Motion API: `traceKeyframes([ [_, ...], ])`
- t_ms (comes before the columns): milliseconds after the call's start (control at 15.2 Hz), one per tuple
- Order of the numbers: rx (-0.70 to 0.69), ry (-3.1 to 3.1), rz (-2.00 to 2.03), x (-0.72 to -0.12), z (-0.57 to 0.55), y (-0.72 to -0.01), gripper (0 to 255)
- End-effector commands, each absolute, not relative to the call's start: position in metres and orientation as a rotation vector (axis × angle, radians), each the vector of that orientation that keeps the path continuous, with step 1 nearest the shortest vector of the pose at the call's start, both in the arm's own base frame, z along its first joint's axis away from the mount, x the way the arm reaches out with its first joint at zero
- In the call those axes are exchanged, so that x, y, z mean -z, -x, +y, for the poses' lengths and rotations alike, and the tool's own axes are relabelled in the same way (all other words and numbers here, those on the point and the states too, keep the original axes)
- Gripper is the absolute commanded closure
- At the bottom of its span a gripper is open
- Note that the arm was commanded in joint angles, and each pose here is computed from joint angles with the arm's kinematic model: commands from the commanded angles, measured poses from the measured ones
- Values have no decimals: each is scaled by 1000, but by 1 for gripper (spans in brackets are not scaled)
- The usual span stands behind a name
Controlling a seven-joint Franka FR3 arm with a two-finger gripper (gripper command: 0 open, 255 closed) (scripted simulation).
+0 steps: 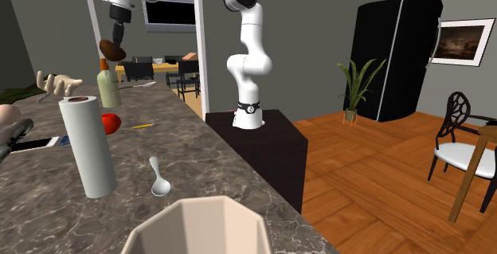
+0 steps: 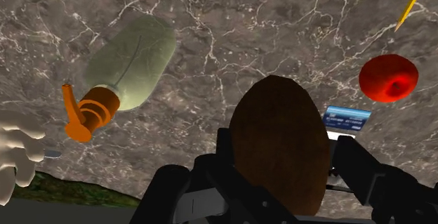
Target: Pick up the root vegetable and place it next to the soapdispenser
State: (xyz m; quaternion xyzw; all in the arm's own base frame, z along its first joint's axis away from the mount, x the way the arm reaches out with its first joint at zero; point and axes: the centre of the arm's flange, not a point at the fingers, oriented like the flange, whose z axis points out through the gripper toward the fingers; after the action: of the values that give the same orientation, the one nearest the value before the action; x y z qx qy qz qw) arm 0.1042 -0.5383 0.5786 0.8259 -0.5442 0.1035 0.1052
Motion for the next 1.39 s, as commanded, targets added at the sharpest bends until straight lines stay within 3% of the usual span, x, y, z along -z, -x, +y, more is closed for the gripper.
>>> traceKeyframes([
  [0, -306, -2434, -1604, -567, -538, -105, 255],
  [1320, -306, -2434, -1604, -462, -538, -105, 255],
])
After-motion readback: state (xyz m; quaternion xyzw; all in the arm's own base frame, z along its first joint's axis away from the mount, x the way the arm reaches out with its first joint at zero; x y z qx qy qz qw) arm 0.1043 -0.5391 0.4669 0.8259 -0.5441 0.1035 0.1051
